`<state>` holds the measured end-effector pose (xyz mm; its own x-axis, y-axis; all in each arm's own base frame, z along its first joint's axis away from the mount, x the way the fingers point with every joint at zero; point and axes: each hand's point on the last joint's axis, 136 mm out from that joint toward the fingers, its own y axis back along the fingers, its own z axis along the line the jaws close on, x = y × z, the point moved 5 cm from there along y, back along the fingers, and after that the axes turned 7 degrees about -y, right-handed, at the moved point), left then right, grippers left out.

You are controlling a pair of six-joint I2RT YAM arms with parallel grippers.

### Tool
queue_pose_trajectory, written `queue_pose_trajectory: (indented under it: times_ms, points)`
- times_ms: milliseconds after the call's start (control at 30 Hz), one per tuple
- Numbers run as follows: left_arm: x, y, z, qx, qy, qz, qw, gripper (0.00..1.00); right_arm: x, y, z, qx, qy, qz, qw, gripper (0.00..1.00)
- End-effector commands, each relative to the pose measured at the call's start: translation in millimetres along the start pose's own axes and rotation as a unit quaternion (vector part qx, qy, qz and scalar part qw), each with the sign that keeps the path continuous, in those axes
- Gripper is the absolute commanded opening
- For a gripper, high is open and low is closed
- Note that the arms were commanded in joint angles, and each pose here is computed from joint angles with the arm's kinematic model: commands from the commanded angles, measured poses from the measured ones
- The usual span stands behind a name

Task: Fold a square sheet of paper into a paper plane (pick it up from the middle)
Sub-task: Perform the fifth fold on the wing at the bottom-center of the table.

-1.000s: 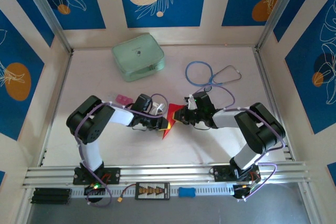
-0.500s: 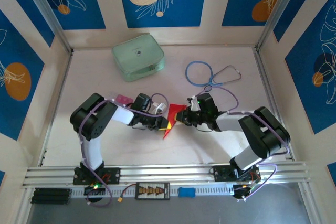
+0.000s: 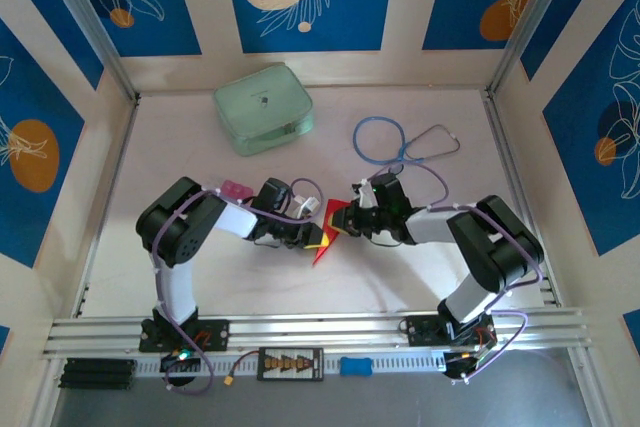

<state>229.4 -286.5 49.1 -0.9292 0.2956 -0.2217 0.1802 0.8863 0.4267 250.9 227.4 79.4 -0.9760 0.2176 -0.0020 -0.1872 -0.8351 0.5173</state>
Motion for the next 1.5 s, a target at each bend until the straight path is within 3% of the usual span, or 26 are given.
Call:
queue_pose_trajectory:
  times_ms: [0,1000,1300,1467]
  points:
    - [16,-1,19,-0.045,0.037,0.017,0.998,0.00,-2,-4,1,-0.007,0.006,0.012,1.000,0.14]
    - [25,0,38,-0.105,0.086,0.037,0.990,0.00,-11,-15,-25,0.022,-0.028,0.023,0.999,0.14]
    - [27,3,42,-0.124,0.091,0.040,0.987,0.00,-8,-19,-47,0.069,-0.066,0.030,0.995,0.14]
    - [28,7,34,-0.125,0.085,0.042,0.988,0.13,-7,-19,-55,0.095,-0.083,0.033,0.991,0.13]
